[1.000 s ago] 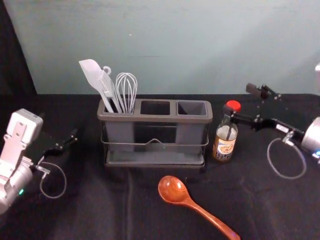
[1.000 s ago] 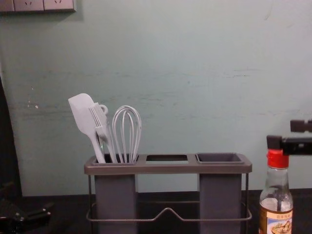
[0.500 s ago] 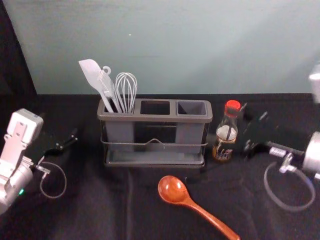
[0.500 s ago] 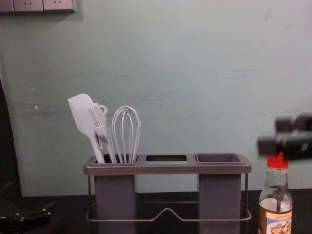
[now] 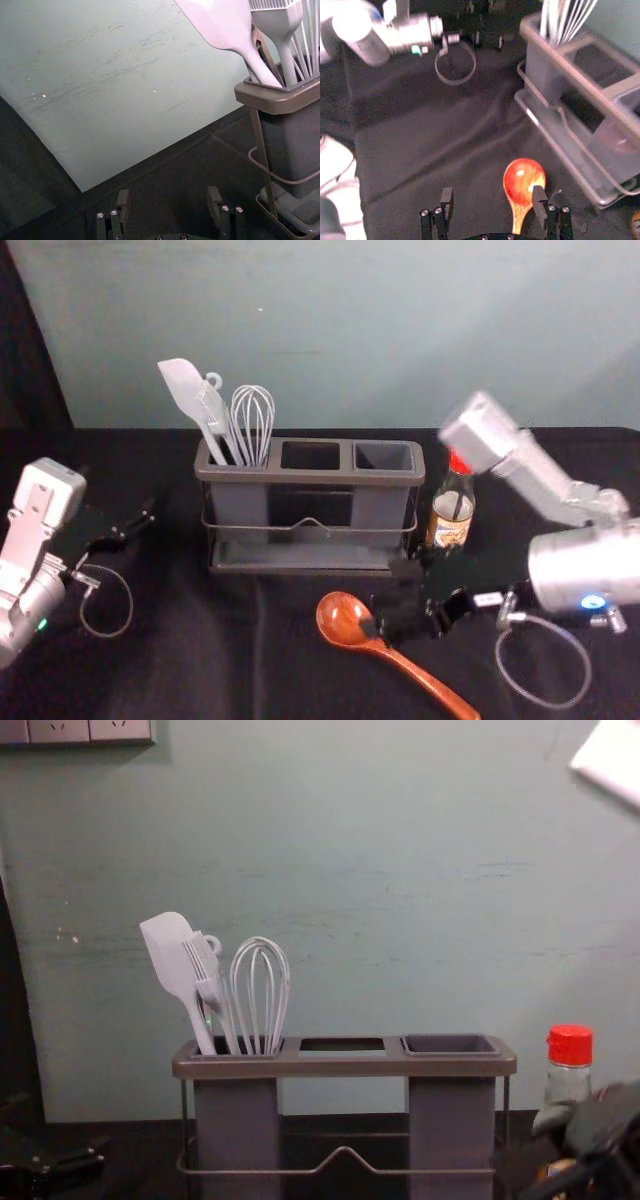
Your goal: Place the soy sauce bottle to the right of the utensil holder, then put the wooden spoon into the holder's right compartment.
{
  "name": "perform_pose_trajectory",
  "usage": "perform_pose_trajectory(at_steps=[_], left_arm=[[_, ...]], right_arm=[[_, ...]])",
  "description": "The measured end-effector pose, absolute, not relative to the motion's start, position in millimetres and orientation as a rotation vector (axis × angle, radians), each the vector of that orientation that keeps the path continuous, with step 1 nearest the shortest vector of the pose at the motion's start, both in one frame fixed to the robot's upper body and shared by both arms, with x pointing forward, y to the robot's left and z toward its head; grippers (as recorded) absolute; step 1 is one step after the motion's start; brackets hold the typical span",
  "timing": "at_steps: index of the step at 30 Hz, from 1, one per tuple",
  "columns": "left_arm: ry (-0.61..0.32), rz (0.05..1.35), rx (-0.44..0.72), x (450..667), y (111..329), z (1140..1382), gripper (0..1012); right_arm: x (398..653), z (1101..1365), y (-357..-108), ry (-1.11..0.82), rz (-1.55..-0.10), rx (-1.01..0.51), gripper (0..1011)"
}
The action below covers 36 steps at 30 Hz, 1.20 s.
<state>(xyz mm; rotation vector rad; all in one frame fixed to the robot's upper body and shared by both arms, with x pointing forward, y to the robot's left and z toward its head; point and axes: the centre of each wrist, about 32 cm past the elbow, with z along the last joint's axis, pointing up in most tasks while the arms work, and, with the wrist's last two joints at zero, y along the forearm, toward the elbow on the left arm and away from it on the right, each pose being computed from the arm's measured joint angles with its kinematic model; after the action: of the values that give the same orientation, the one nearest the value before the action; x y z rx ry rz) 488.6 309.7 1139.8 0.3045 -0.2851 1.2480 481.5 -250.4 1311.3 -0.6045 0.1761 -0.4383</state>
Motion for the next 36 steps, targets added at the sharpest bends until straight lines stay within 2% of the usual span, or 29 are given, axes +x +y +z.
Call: perform_pose_trajectory(at_steps=[9,17,36], left_arm=[[-0.285,1.248,0.304,489,310,1140,1012],[-0.285,1.248,0.305,489,310,1140,1011],[-0.285,1.248,0.304,489,310,1140,1011]], right_arm=[[493,1303,-221,0.18,-0.424,-0.78,1002],[508,1283,-200,0.172,-0.444,-0.899,1002],[534,1264,-178,0.187,-0.48,-0.948,1002]])
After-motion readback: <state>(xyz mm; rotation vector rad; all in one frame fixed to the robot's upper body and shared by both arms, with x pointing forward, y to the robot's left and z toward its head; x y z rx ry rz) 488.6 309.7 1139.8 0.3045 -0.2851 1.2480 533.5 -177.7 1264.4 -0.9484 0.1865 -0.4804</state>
